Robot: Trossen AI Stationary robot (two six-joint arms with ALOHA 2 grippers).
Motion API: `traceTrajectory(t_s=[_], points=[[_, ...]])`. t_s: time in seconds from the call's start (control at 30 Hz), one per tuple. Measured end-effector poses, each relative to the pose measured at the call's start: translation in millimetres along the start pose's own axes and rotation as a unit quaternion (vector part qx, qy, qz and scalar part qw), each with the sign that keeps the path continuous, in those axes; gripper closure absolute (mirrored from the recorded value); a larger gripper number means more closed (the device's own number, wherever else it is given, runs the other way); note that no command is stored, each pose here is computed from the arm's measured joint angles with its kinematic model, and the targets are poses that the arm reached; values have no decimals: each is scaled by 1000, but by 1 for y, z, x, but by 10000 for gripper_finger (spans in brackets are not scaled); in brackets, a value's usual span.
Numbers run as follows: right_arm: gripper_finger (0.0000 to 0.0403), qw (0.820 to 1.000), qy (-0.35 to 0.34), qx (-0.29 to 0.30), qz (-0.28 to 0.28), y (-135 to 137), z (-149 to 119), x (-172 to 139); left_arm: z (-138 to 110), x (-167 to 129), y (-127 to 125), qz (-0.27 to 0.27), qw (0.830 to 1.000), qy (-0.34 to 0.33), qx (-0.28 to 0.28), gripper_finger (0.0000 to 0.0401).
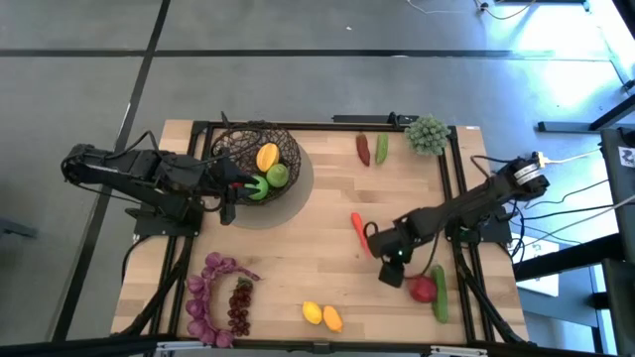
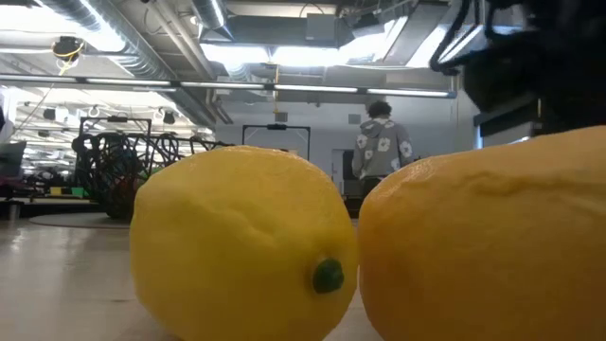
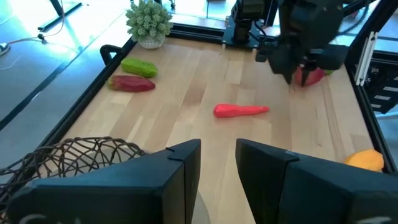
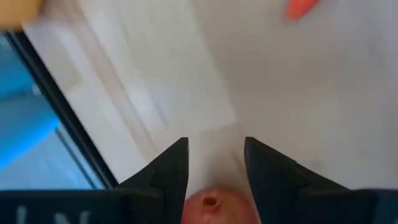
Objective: Build produce basket
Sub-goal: Put the red pomegranate into the black wire basket
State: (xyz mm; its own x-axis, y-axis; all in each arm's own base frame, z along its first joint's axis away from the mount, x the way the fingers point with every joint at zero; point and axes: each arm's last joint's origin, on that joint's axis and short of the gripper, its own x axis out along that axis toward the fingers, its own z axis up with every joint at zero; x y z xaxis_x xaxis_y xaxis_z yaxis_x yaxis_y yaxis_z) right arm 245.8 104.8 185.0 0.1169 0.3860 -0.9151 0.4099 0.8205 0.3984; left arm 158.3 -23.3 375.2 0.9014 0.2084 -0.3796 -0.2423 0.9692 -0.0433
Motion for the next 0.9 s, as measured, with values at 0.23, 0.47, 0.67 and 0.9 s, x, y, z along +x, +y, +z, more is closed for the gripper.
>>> traceTrajectory(t_s=[0.23, 0.47, 0.67, 0.9], points=[[253, 996, -44, 70, 17, -16, 16, -22, 0, 0, 0, 0, 1000, 0, 0, 309], [253, 994, -76, 75, -1, -24, 22, -29, 0, 0, 0, 0, 1000, 0, 0, 309], [253, 986, -102, 124, -43, -28, 20, -29, 0, 0, 0, 0, 1000, 0, 0, 309], [254, 974, -123, 188, -30, -16, 14, -24, 0, 0, 0, 0, 1000, 0, 0, 309]])
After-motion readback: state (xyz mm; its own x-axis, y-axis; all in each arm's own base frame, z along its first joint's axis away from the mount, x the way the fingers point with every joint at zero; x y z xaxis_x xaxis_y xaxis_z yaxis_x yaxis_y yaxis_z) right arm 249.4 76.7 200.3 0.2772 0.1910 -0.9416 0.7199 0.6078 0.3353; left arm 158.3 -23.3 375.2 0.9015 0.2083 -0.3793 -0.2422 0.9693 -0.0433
